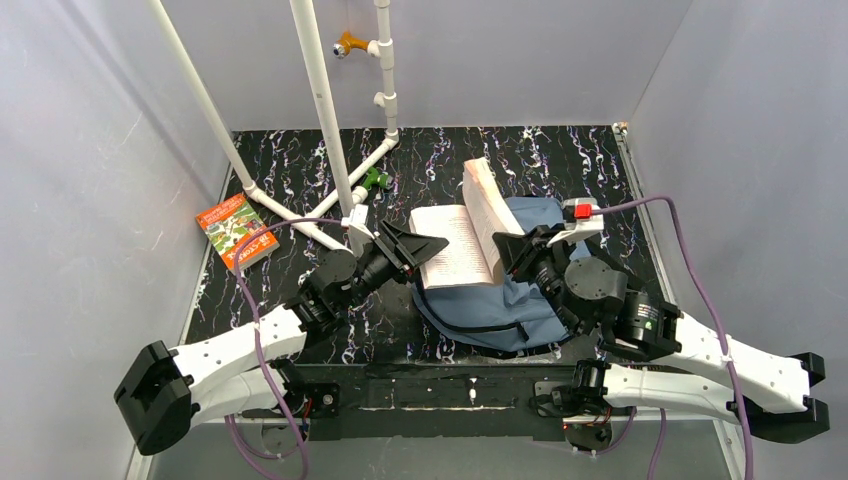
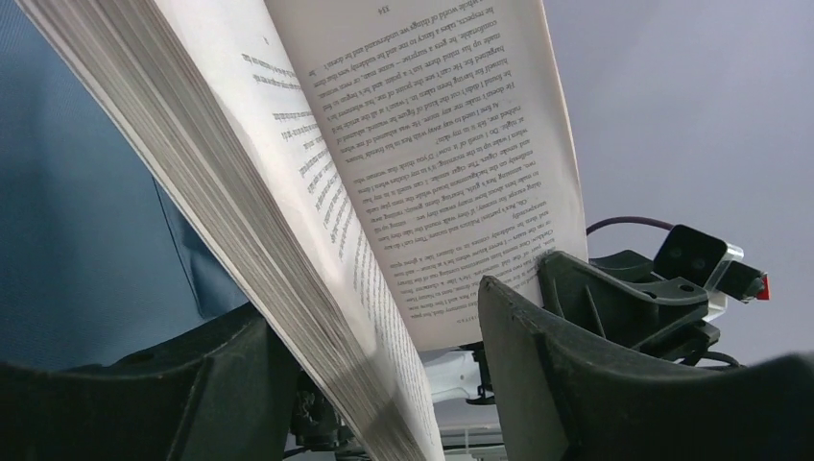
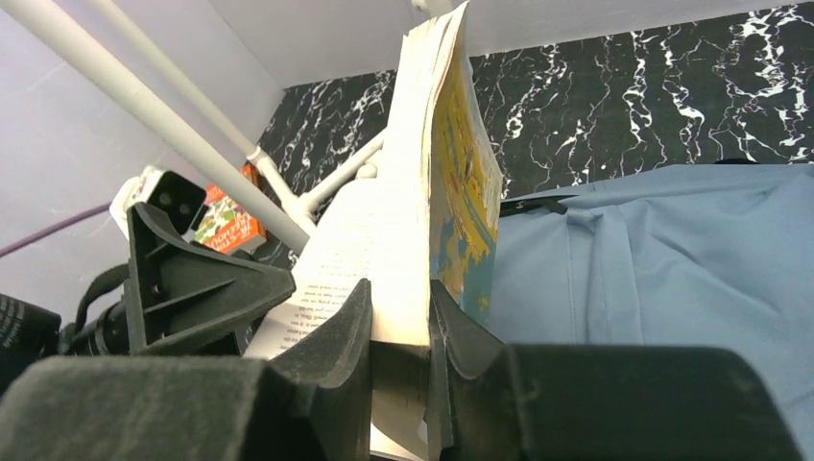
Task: Pack the student bag
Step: Pick up the book from the center of the board.
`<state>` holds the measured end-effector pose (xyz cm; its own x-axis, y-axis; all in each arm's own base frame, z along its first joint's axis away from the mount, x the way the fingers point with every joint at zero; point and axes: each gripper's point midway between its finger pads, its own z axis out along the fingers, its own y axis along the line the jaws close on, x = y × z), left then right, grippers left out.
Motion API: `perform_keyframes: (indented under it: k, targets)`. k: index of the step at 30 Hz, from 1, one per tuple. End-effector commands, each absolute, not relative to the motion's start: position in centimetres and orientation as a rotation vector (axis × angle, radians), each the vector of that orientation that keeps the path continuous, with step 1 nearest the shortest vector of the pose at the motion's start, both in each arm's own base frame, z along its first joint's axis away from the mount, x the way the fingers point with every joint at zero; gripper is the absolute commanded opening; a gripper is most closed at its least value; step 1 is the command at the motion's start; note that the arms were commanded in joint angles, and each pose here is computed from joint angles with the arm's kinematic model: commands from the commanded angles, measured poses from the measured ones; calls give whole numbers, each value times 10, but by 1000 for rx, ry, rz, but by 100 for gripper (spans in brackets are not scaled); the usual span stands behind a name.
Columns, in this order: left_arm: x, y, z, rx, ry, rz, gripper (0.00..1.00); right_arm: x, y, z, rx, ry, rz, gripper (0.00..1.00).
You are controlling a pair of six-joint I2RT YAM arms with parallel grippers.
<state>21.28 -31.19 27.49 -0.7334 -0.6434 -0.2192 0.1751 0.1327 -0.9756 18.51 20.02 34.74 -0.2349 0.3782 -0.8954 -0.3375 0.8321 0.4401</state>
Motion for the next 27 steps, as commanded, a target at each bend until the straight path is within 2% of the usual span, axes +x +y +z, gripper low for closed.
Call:
perform_keyframes:
  k: [1,10,18,20,24,27]
  targets:
    - [211,-309,277,-461,1756,-1683,59,181,208,391,66,1560,822,1]
    - [211,-316,256,-345,1813,-1602,30,161,247,394,-262,1538,873,1]
    - [203,-304,194,-291,1932,-1469,23,164,262,323,-378,1642,767,1]
    - [200,-301,183,-284,1953,-1447,28,164,266,307,-390,1648,764,1]
    - [194,-297,171,-269,1982,-1438,46,163,278,276,-430,1672,761,1]
    - [187,-303,174,-209,1998,-1472,69,162,284,263,-435,1697,767,1]
